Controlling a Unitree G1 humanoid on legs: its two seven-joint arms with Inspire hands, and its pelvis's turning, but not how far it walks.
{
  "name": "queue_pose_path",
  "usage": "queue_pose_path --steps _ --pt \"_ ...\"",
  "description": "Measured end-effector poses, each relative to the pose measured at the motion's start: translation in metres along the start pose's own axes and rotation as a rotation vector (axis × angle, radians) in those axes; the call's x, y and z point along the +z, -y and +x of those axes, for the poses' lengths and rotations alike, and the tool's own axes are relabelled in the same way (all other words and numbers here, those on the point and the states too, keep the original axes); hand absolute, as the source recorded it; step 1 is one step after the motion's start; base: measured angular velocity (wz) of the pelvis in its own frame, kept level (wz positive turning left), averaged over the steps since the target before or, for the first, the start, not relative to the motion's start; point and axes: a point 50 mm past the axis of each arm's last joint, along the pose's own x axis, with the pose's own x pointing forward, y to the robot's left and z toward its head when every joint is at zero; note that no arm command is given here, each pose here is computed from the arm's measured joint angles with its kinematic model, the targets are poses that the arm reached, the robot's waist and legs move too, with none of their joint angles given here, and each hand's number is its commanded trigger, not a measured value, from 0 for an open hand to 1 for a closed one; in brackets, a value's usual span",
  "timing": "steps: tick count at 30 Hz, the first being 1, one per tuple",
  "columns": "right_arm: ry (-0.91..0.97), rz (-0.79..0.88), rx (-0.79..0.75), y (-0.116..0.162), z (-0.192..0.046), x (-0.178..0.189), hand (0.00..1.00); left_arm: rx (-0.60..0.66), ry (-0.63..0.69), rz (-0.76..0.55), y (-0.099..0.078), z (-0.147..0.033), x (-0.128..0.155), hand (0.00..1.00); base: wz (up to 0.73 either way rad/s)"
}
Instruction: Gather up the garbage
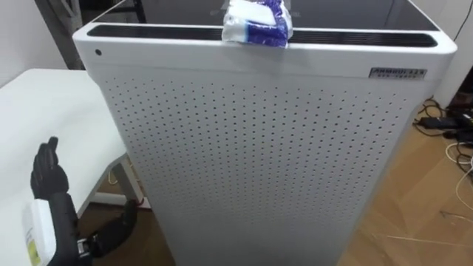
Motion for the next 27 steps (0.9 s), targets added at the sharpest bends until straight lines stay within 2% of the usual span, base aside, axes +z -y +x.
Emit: queue_pose_path --steps 3,10,16,21,27 --pt "-0.005 0.000 0.001 0.000 -0.001 -0.002 1.00 0.043 0.066 -0.052 -0.003 0.007 0.015 0.00 0.02" --pt "-0.006 -0.003 0.001 0.001 -0.001 -0.002 1.00 0.071 0.117 -0.090 -0.006 0.012 0.026 0.00 0.00" --pt "-0.013 0.002 0.016 0.000 -0.002 -0.005 1.00 0.130 0.278 -0.167 -0.012 0.027 0.061 0.00 0.00" --pt "-0.029 -0.002 0.019 0.000 -0.003 -0.009 1.00 0.153 0.354 -0.182 -0.019 0.033 0.075 0.00 0.04" --pt "-0.050 -0.013 0.031 0.001 -0.004 -0.013 1.00 0.150 0.490 -0.137 -0.019 0.039 0.093 0.00 0.08"
